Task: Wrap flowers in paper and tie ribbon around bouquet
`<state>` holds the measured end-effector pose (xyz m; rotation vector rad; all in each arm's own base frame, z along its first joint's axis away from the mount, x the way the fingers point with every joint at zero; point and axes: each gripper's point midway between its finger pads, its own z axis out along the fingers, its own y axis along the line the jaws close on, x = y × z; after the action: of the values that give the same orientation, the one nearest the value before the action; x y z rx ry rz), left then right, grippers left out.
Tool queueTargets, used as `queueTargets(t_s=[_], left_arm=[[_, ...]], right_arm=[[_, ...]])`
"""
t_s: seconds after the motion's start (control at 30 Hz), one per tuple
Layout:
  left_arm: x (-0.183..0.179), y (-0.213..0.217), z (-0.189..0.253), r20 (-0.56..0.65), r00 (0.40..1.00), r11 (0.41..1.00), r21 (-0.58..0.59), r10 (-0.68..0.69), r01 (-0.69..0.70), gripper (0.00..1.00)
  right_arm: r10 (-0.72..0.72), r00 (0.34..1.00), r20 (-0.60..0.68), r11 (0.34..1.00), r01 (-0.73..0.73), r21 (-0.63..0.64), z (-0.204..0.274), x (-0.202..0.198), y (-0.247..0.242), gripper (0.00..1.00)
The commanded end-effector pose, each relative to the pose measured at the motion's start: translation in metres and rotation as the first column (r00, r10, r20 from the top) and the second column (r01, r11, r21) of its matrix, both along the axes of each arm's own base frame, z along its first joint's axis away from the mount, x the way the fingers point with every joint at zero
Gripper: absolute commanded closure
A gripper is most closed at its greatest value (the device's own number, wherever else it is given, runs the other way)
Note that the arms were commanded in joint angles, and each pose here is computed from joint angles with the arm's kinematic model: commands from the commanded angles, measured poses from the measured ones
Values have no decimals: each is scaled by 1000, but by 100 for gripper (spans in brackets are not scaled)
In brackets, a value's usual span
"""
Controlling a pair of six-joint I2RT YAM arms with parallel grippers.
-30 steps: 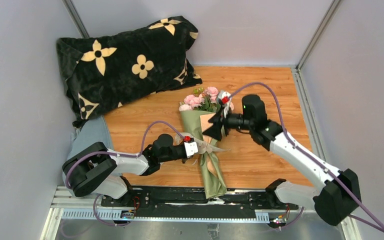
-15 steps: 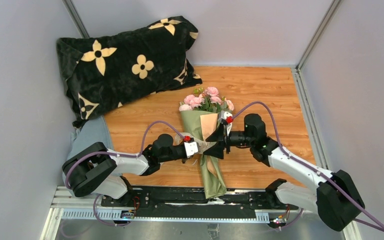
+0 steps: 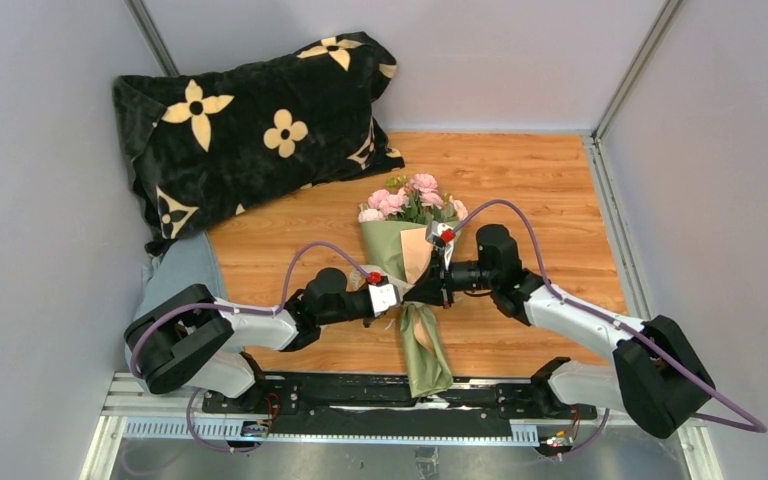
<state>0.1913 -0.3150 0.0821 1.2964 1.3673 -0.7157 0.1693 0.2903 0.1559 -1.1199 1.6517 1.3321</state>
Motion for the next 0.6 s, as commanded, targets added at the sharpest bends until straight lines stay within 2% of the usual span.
queueTargets(t_s=[0.0, 0.07, 0.1, 0.17, 0.3, 0.37, 0.43, 0.5, 0.53, 0.57], left_arm=[[-2, -2, 0, 5, 1000, 1000, 16, -17, 17, 79], [-2, -2, 5, 8, 1000, 999, 29, -24, 24, 52], [-1, 0, 6, 5, 1000, 999, 50, -20, 20, 44], [1, 10, 4, -30, 1000, 990, 138, 5, -1, 36], [-3, 35, 20, -119, 993, 959, 282, -3, 37, 30], [6, 54, 25, -184, 981, 950, 312, 64, -4, 30], [35, 75, 28, -282, 930, 940, 309, 236, -145, 32], [68, 95, 21, -379, 840, 902, 344, 389, -262, 34], [80, 102, 10, -409, 804, 883, 374, 432, -284, 34], [89, 105, 8, -402, 797, 873, 382, 451, -302, 34]], right_arm=[[-33, 999, 0, 999, 33, -31, 3, 6, 1, 100], [-106, 994, -15, 990, 104, -95, -9, 17, -5, 100], [-136, 990, -19, 984, 133, -122, -14, 21, -8, 100], [-167, 986, -24, 975, 161, -151, -19, 26, -10, 100], [-183, 983, -7, 971, 179, -158, -20, 29, -12, 100], [-182, 983, 6, 970, 181, -160, -20, 30, -13, 100], [-178, 984, 17, 971, 179, -158, -20, 29, -14, 100], [-175, 984, 29, 971, 177, -159, -20, 29, -15, 100], [-173, 984, 36, 971, 177, -159, -19, 29, -15, 100], [-169, 985, 39, 972, 173, -160, -19, 29, -15, 100]])
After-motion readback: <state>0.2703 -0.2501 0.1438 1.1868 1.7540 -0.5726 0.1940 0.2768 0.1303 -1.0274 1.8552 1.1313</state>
